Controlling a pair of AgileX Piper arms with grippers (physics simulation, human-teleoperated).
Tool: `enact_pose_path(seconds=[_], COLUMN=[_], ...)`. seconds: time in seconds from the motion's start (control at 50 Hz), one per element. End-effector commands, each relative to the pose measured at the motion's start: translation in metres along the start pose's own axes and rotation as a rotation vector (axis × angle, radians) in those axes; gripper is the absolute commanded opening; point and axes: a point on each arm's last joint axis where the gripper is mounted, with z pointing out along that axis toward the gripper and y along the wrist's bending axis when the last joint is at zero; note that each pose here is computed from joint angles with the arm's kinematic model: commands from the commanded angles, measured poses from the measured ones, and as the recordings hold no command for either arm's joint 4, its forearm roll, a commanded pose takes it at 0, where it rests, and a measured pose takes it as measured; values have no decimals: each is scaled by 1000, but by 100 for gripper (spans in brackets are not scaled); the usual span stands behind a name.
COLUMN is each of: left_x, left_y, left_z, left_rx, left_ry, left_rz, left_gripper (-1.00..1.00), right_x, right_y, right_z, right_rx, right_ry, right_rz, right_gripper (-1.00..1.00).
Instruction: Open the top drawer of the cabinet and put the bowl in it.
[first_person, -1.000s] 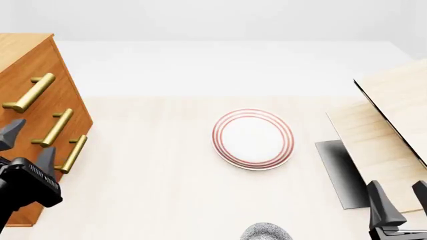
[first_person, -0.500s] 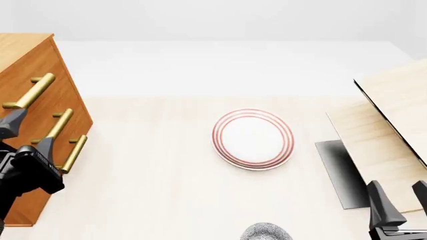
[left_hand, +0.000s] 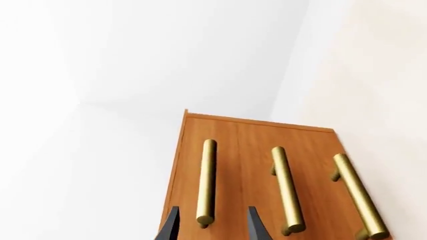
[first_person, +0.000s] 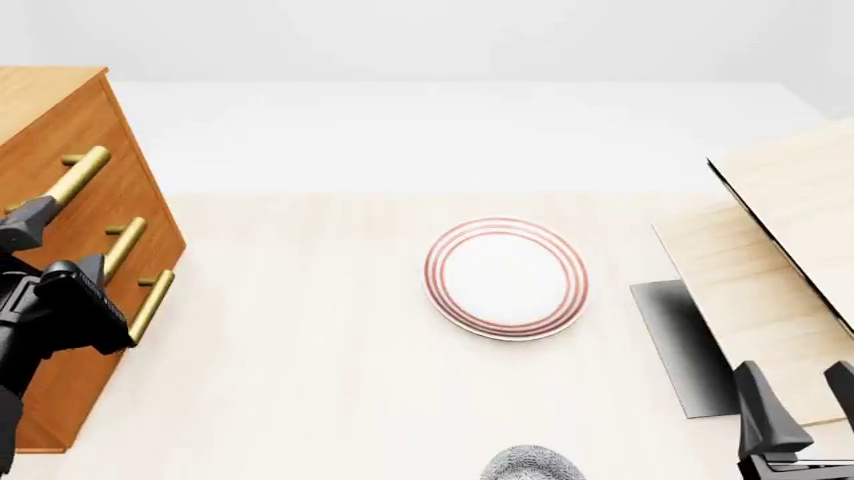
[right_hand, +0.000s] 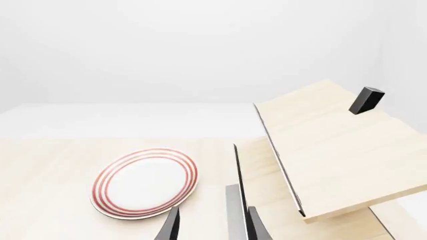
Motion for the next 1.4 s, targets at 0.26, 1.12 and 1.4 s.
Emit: enact_pose_path(seconds=[0.26, 1.12, 1.4], left_x=[8, 29, 29], left_y=[5, -4, -5], left_z=[18, 44, 36], left_rx=[-17, -15, -26], left_ry=[39, 118, 118], left_rz=[5, -19, -12], left_gripper=[100, 100, -100], right_x=[0, 0, 0], right_y=[0, 0, 0], right_z=[0, 0, 0], right_rx=[0, 0, 0], right_ry=[0, -1, -1], right_rz=[-1, -1, -1], right_gripper=[100, 100, 100])
